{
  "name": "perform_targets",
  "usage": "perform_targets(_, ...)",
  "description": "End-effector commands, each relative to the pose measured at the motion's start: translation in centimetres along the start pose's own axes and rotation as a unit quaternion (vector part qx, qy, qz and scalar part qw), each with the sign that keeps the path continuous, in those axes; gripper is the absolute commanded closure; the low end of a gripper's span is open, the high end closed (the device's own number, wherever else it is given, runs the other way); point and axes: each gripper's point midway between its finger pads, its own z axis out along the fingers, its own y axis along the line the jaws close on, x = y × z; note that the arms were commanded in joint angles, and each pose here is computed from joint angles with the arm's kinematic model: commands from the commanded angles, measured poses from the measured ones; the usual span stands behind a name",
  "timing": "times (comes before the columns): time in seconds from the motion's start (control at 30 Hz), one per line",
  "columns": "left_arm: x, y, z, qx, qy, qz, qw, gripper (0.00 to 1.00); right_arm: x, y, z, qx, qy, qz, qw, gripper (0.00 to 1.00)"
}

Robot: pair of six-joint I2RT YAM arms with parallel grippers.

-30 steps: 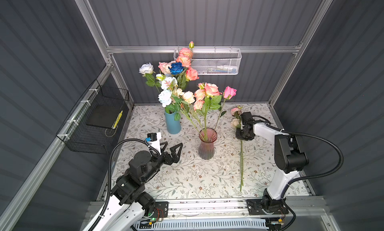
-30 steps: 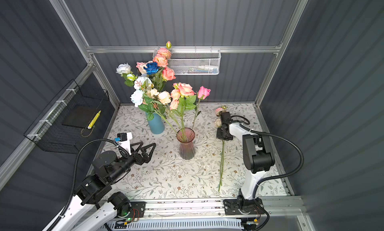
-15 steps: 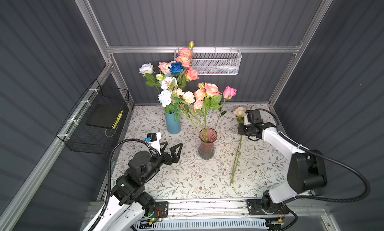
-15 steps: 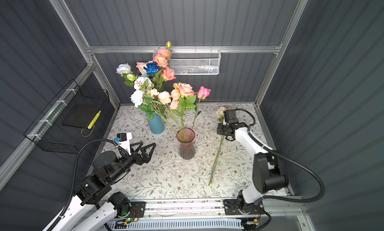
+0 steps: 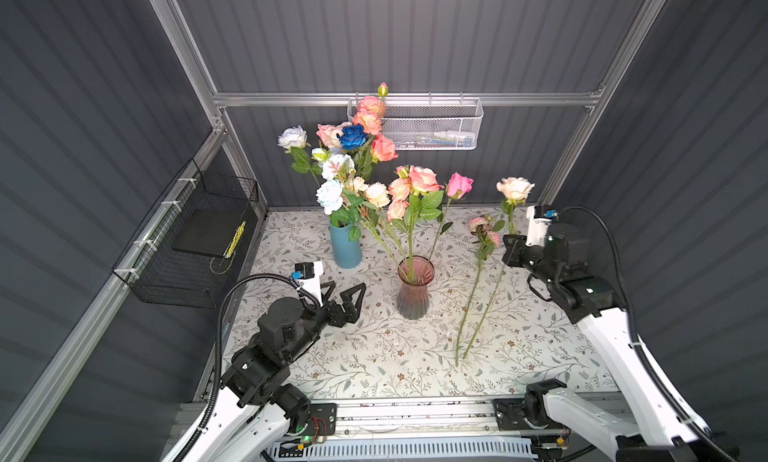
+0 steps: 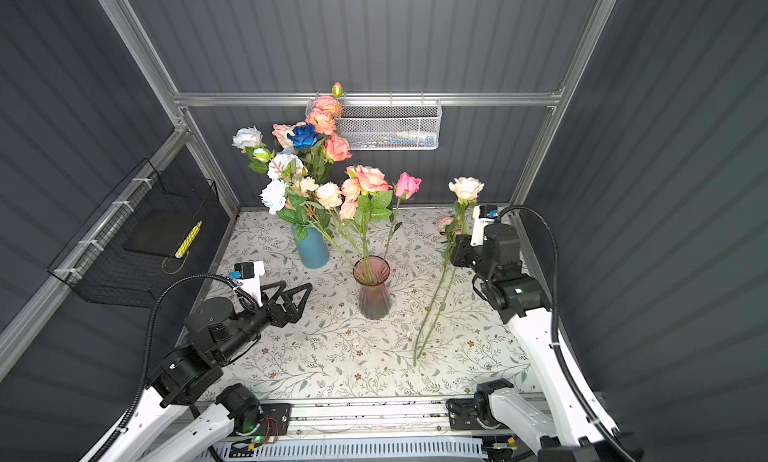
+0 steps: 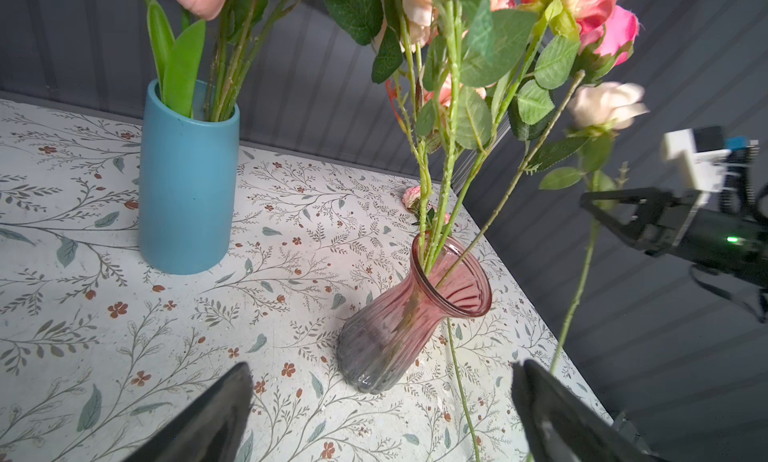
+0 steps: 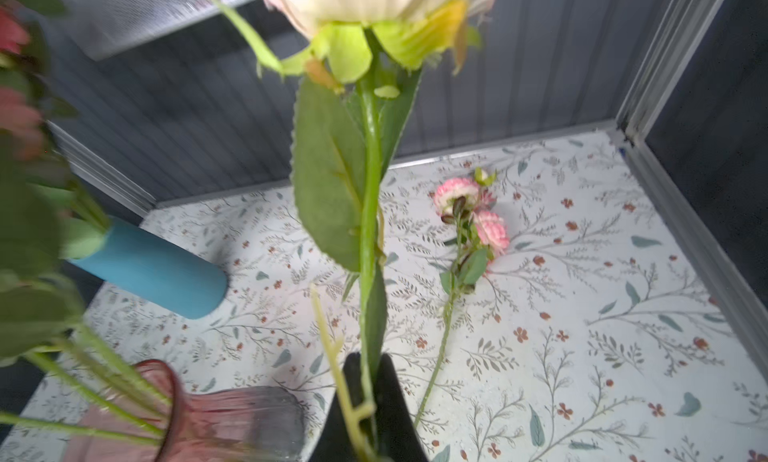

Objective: Arrange the flowers into the vase
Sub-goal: 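Lift the pale pink rose high off the table with the right gripper, then lower the pale pink rose into the pink glass vase and release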

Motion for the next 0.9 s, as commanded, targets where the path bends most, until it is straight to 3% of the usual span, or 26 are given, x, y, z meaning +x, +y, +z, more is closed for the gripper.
perform_targets(0.0, -1.1, -0.4, -0.3, -0.004, -0.006, 0.013, 1.000, 0.00, -2.5, 3.5, -4.1, -0.069, -0.028, -0.031, 0.997, 1.00)
perform_targets(0.2, -1.0, -0.3, 0.1, -0.011, 0.002, 0.012, 1.000, 0.00, -9.9, 10.2, -11.1, -0.202, -0.118, -0.046, 0.971, 1.00)
perform_targets(0.37, -1.4, -0.5, 0.3, -0.010, -0.002, 0.009, 1.000, 0.00, -15.2, 15.4, -12.9, -0.255, -0.168, -0.084, 0.948, 1.00)
perform_targets(0.6, -1.7, -0.8, 0.4, -0.008, -0.001, 0.005, 1.000, 0.00, -20.3, 20.8, -9.2, -0.240, -0.219, -0.141, 0.935, 1.00)
perform_targets(0.87, -2.0, -0.8, -0.2, -0.009, -0.004, 0.005, 1.000, 0.00, -20.5, 24.5, -3.4, -0.207, -0.257, -0.169, 0.929, 1.00)
